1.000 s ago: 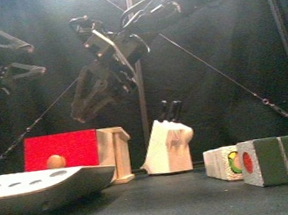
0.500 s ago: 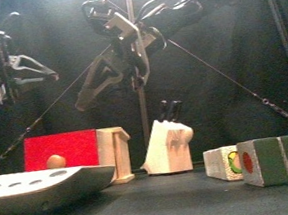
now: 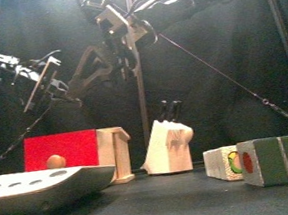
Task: Close drawer
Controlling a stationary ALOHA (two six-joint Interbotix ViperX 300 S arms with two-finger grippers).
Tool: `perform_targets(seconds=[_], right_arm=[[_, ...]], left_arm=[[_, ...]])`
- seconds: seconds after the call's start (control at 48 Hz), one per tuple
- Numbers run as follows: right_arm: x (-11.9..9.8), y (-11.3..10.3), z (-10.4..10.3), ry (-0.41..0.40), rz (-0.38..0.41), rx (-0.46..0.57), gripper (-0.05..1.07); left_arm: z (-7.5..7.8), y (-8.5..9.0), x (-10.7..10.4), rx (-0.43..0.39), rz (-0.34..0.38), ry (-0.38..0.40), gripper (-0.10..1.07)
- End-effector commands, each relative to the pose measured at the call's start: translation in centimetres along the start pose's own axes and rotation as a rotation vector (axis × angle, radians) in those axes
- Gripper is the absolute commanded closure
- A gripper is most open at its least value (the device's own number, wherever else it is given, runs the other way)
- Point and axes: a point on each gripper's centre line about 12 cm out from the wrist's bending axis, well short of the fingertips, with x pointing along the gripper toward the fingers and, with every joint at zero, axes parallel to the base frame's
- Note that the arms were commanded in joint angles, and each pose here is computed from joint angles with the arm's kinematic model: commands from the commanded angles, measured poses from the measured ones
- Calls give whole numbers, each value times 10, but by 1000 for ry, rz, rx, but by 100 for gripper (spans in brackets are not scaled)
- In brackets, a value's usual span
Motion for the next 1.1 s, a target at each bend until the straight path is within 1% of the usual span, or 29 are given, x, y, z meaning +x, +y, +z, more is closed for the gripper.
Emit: perform_targets(seconds=[0.0, 0.104, 0.188, 0.292, 0.438, 0.479, 0.625, 0.792, 0.896, 1.083], right_arm=[[1, 4, 11, -27, 7, 2, 71], [7, 8, 8, -13, 10, -2, 71], [11, 9, 7, -4, 5, -6, 71], [16, 10, 0, 29, -12, -10, 71], [18, 10, -1, 59, -38, 2, 71], [18, 11, -1, 61, -39, 7, 71], [21, 10, -4, 73, -41, 26, 71], [27, 8, -11, 91, -47, 48, 71], [27, 7, -12, 94, -50, 60, 71], [30, -9, -15, 106, -78, 83, 71]], left_arm=[[14, -3, 21, -14, 29, -2, 52], [13, 4, 41, -17, 74, 29, 52], [9, 14, 56, -18, 115, 51, 52], [2, 27, 75, -19, 167, 84, 52], [-6, 42, 91, -28, 219, 115, 52], [-9, 43, 94, -25, 223, 123, 52], [-13, 46, 96, -22, 231, 139, 52], [-13, 45, 94, -22, 229, 145, 52], [-13, 44, 93, -21, 226, 145, 52], [-14, 44, 93, -18, 226, 148, 52]])
